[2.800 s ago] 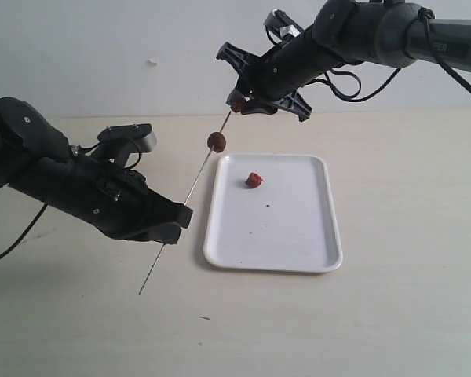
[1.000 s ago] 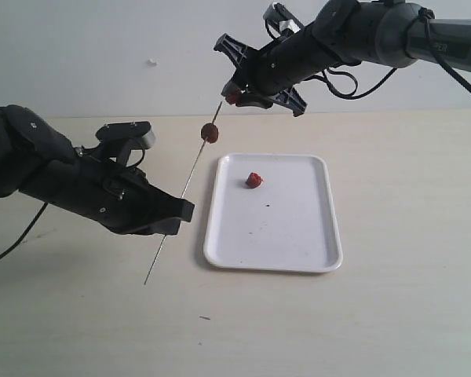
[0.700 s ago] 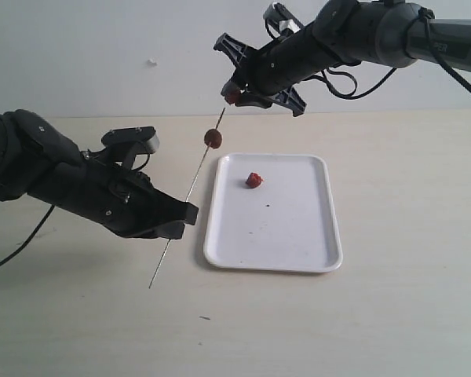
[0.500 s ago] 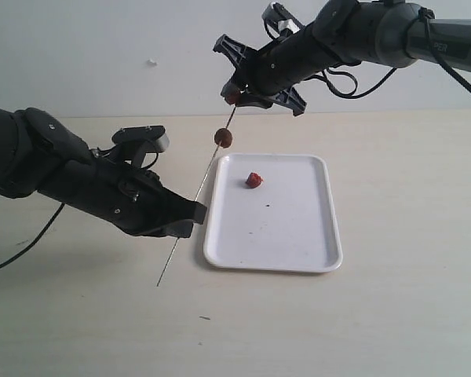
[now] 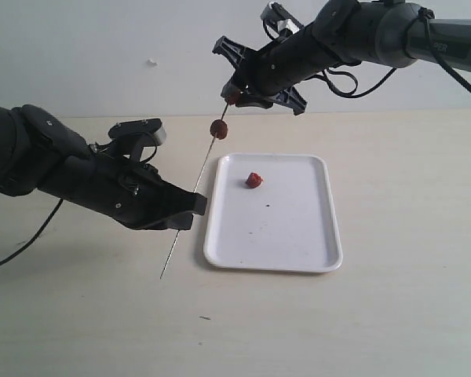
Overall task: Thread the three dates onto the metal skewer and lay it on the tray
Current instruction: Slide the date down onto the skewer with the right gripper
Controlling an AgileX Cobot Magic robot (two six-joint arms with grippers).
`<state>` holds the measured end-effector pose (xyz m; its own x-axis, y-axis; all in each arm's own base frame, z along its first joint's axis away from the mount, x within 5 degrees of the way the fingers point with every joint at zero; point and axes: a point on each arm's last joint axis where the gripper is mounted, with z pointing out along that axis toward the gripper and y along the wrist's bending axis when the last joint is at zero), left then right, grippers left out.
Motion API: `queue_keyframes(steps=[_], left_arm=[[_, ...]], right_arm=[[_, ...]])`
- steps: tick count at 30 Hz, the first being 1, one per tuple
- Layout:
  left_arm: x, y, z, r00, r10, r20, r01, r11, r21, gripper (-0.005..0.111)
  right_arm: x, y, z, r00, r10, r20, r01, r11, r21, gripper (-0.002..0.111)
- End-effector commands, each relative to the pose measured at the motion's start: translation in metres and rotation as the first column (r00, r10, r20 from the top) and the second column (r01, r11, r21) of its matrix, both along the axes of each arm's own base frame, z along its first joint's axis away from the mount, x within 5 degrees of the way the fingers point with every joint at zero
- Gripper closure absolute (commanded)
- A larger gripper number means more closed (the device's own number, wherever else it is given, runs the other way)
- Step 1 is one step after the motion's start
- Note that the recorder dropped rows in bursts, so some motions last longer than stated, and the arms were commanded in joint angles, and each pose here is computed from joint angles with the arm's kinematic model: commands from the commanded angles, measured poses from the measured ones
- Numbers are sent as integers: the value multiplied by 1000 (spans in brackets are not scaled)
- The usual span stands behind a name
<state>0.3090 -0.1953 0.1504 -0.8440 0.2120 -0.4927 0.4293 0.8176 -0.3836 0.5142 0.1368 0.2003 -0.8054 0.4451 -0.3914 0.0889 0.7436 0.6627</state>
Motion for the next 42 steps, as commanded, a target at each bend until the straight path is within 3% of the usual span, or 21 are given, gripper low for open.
queue_keyframes(steps=[1,13,22,33,42], left_arm=[[1,-2,6,1000,0,26,1,1000,-6,107],[12,-7,16,997,4,78,-2,1000,-28,107],[26,-14,1,998,5,65,-4,1000,-18,107],[38,-21,14,994,40,100,-33,997,-66,107],[41,-19,15,990,50,129,-44,998,-50,107]], right_arm=[[-2,1,5,1000,19,10,-19,1000,-9,77],[-4,2,3,999,41,-16,-42,999,-5,78],[-6,3,3,997,69,-26,-70,997,-13,79],[-7,3,2,996,85,-35,-86,996,-20,79],[-8,4,1,995,94,-45,-95,995,-22,79]])
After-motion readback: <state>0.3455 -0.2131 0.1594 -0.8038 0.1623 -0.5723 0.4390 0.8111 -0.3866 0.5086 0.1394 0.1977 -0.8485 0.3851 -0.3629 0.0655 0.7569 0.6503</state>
